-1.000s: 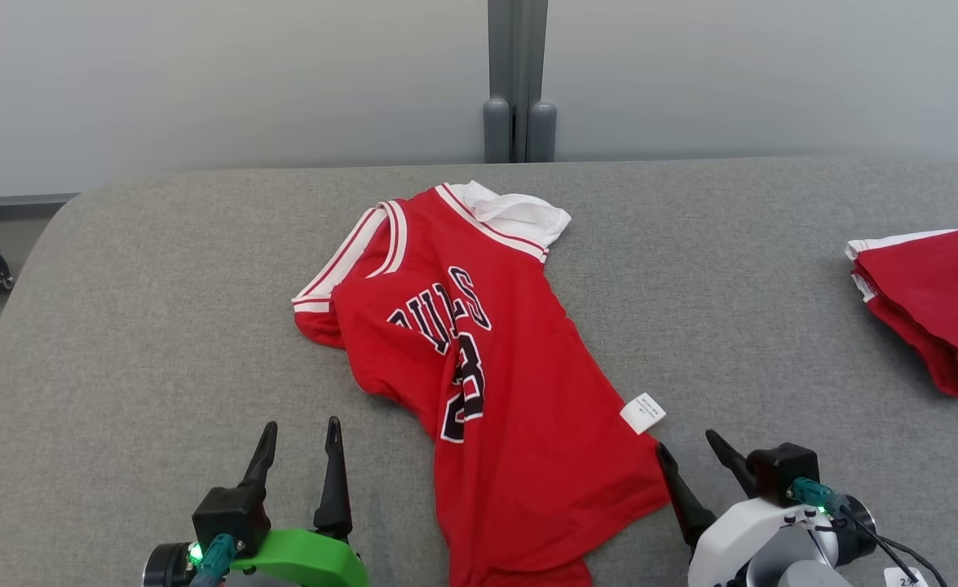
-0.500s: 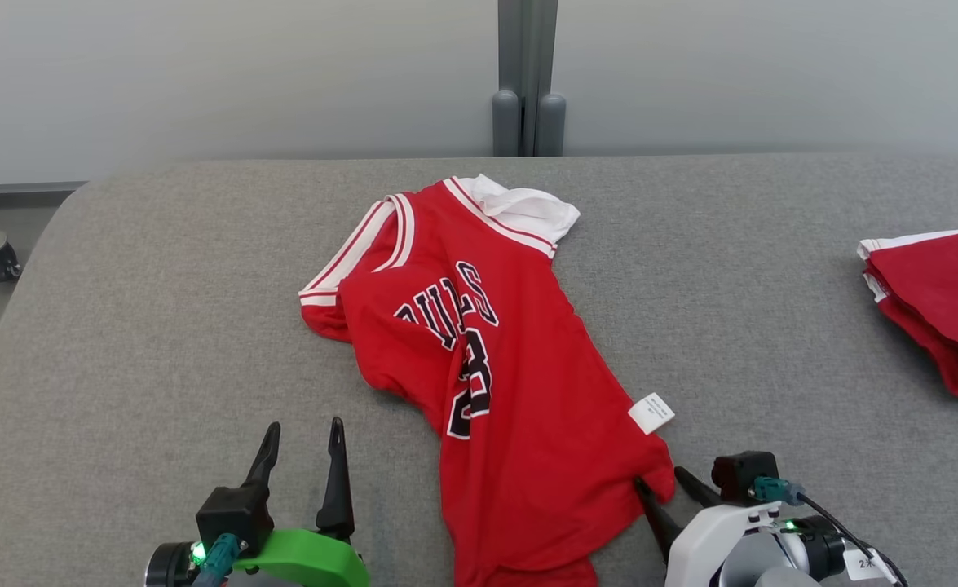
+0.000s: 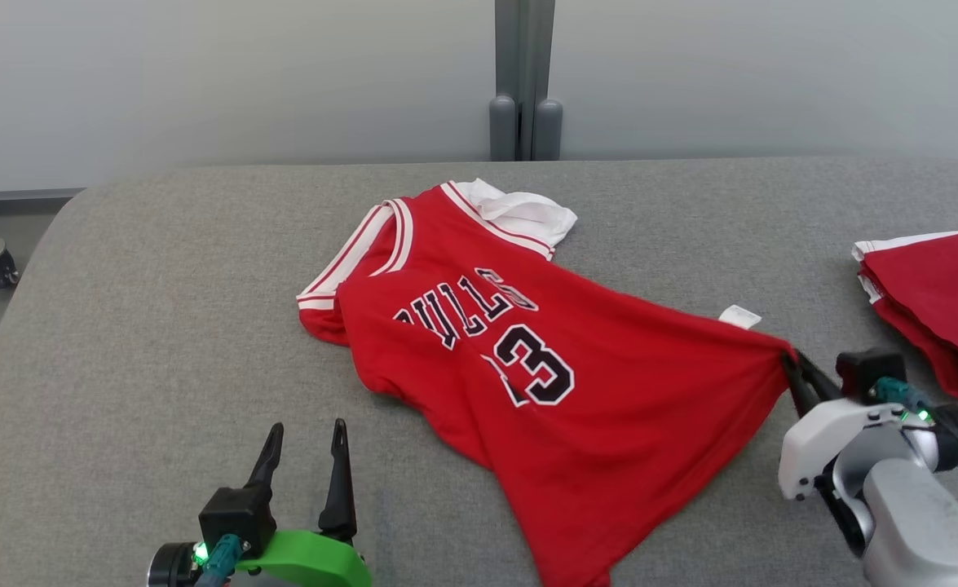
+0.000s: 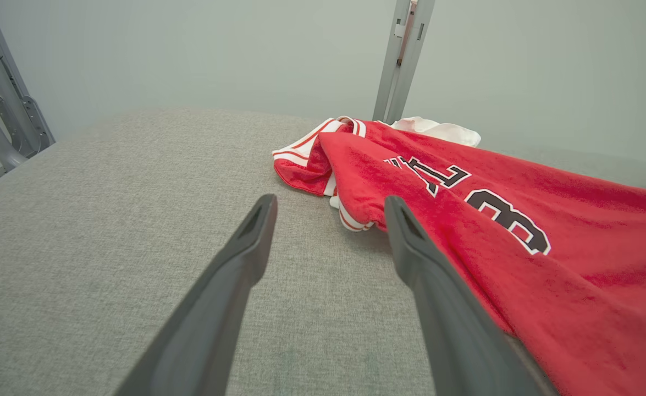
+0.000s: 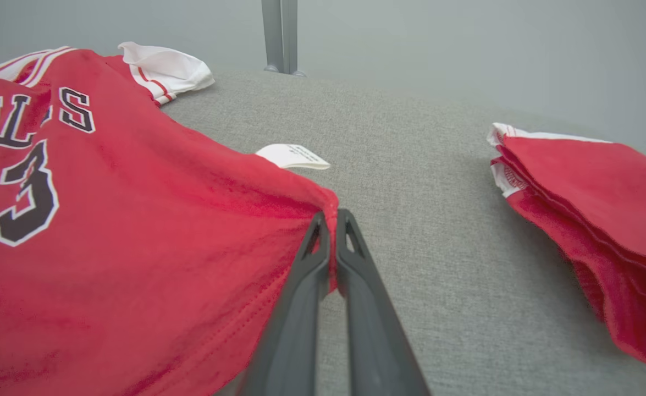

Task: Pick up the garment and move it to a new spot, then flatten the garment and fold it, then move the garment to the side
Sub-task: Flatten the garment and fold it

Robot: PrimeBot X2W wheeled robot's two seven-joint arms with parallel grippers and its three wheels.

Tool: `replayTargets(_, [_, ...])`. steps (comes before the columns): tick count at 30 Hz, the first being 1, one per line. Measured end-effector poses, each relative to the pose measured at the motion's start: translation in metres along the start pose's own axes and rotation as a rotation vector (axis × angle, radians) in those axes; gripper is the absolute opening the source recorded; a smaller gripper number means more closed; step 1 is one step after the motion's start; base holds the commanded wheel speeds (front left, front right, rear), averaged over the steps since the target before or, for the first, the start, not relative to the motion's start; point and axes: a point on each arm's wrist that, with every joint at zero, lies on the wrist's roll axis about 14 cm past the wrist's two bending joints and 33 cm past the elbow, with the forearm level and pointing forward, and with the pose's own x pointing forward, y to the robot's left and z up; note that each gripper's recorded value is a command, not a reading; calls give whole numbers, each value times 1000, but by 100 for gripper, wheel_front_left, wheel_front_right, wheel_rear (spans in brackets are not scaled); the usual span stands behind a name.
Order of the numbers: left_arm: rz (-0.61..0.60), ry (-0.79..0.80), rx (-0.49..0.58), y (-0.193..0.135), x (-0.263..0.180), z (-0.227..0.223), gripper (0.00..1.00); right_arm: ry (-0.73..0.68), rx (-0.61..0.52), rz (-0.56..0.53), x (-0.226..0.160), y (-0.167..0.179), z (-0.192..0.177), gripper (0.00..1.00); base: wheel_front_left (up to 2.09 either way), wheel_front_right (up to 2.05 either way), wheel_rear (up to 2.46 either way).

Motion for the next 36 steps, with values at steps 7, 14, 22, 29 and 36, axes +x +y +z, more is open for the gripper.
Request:
replayTargets(7, [-15, 4, 0, -5, 0, -1, 100, -82, -170, -26, 11, -20, 36, 0, 0, 0, 0])
replayTargets(14, [-25, 3, 0, -8, 0, -1, 100, -128, -167, 117, 0, 47, 28, 0, 0, 0, 0])
replayTargets(22, [-44, 9, -2, -15, 4, -3, 100, -42, -126, 283, -43, 111, -26, 0, 0, 0, 0])
replayTargets(29, [-56, 20, -2, -19, 7, -6, 100, 11, -140, 319, -60, 116, -48, 0, 0, 0, 0])
replayTargets(36, [-56, 22, -6, -19, 8, -6, 100, -15, -91, 295, -66, 115, -43, 100, 0, 0, 0])
